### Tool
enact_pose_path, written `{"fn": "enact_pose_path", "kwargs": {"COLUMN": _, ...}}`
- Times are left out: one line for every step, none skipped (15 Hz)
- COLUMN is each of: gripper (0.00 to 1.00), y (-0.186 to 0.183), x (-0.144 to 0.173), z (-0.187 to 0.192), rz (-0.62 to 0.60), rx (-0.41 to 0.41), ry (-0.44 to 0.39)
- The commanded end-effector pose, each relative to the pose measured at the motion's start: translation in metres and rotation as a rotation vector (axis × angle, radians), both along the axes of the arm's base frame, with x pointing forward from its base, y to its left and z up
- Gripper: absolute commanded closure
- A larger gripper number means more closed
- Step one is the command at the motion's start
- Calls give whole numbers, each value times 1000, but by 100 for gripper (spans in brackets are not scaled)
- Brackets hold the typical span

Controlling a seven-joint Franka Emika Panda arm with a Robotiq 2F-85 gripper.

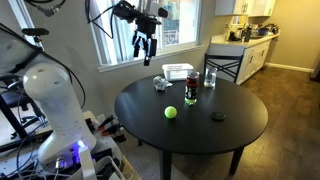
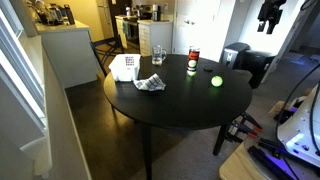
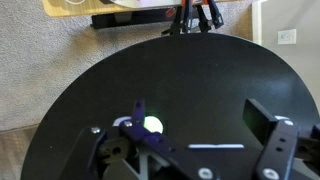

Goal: Put the green tennis ball inside the black container

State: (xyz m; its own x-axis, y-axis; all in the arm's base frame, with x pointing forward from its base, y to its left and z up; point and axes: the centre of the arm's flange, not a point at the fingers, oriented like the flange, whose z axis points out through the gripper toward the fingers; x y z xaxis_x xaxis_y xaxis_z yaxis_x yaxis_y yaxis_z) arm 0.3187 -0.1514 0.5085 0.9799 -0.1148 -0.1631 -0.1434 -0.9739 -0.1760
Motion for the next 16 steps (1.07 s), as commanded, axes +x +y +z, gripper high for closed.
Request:
{"fn": "enact_pose_path", "kwargs": {"gripper": 0, "y": 0, "x": 0, "z": 0, "rz": 0, "rx": 0, "ry": 0}}
{"fn": "enact_pose_path", "kwargs": {"gripper": 0, "y": 0, "x": 0, "z": 0, "rz": 0, "rx": 0, "ry": 0}}
{"fn": "enact_pose_path", "kwargs": {"gripper": 0, "y": 0, "x": 0, "z": 0, "rz": 0, "rx": 0, "ry": 0}}
{"fn": "enact_pose_path", "kwargs": {"gripper": 0, "y": 0, "x": 0, "z": 0, "rz": 0, "rx": 0, "ry": 0}}
{"fn": "enact_pose_path", "kwargs": {"gripper": 0, "y": 0, "x": 0, "z": 0, "rz": 0, "rx": 0, "ry": 0}}
{"fn": "enact_pose_path", "kwargs": {"gripper": 0, "y": 0, "x": 0, "z": 0, "rz": 0, "rx": 0, "ry": 0}}
{"fn": "enact_pose_path", "kwargs": {"gripper": 0, "y": -2, "x": 3, "z": -5, "rz": -1, "rx": -4, "ry": -3}}
{"fn": "enact_pose_path", "kwargs": {"gripper": 0, "y": -4, "x": 8, "z": -12, "rz": -11, "rx": -9, "ry": -5}}
{"fn": "enact_pose_path", "kwargs": {"gripper": 0, "y": -7, "x": 12, "z": -18, "rz": -9, "rx": -17, "ry": -16}}
{"fn": "enact_pose_path", "kwargs": {"gripper": 0, "y": -12, "x": 19, "z": -27, "rz": -16, "rx": -16, "ry": -27}}
{"fn": "enact_pose_path", "kwargs": {"gripper": 0, "y": -17, "x": 26, "z": -36, "rz": -12, "rx": -16, "ry": -48}}
{"fn": "enact_pose_path", "kwargs": {"gripper": 0, "y": -22, "x": 33, "z": -46, "rz": -18, "rx": -16, "ry": -75}}
{"fn": "enact_pose_path", "kwargs": {"gripper": 0, "y": -29, "x": 42, "z": -59, "rz": -28, "rx": -2, "ry": -91}}
{"fn": "enact_pose_path", "kwargs": {"gripper": 0, "y": -34, "x": 49, "z": -71, "rz": -39, "rx": -2, "ry": -113}}
{"fn": "enact_pose_path", "kwargs": {"gripper": 0, "y": -40, "x": 56, "z": -84, "rz": -43, "rx": -4, "ry": -134}}
{"fn": "enact_pose_path", "kwargs": {"gripper": 0, "y": -43, "x": 61, "z": -94, "rz": -44, "rx": -4, "ry": -143}}
